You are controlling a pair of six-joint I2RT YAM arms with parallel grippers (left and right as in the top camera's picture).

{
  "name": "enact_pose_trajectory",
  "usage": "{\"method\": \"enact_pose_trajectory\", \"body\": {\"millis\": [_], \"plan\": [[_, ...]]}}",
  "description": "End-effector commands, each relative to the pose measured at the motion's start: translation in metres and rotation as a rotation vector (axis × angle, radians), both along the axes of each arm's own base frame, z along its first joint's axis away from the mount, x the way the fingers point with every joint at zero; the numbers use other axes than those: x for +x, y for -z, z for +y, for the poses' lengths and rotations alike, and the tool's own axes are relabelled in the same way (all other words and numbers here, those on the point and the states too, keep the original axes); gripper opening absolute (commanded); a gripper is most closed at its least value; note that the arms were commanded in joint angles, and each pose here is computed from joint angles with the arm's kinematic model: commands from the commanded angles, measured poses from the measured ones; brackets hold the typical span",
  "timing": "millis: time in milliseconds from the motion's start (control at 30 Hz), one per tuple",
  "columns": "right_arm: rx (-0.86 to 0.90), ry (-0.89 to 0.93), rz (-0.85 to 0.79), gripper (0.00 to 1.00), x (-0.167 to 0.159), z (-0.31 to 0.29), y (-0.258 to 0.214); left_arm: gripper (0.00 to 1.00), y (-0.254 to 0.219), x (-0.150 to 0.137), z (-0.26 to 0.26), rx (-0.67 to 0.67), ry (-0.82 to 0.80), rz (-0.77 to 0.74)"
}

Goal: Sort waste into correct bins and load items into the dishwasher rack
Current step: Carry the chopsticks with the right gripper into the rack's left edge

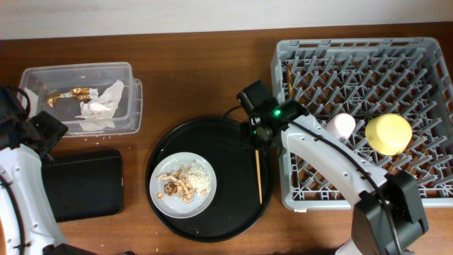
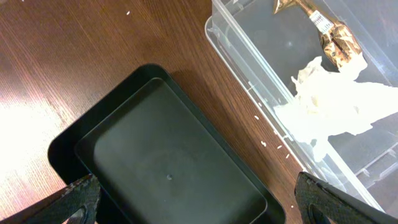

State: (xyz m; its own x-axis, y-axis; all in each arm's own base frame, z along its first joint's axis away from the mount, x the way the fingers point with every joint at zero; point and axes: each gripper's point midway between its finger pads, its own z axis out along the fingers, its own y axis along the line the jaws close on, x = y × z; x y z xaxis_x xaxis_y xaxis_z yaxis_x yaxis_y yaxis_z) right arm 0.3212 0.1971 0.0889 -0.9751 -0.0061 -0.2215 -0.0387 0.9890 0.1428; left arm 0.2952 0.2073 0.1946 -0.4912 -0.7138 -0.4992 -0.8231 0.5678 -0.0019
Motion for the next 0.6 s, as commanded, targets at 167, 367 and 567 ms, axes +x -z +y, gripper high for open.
{"method": "enact_pose_trajectory", "body": {"millis": [167, 367, 567], "plan": [[-0.05, 0.057, 0.063, 0.37, -0.009, -0.008, 0.057, 0.99, -0.004, -0.002, 0.002, 0.013, -0.012, -0.008], [-0.08, 0.059, 0.106, 0.36, -0.012, -0.01, 0.079, 0.99, -0.004, -0.001, 0.002, 0.013, -0.011, -0.009], [-0.1, 0.06, 0.137, 0.22, -0.015, -0.012, 0.093, 0.99, -0.004, -0.001, 0.002, 0.013, -0.011, -0.009]]}}
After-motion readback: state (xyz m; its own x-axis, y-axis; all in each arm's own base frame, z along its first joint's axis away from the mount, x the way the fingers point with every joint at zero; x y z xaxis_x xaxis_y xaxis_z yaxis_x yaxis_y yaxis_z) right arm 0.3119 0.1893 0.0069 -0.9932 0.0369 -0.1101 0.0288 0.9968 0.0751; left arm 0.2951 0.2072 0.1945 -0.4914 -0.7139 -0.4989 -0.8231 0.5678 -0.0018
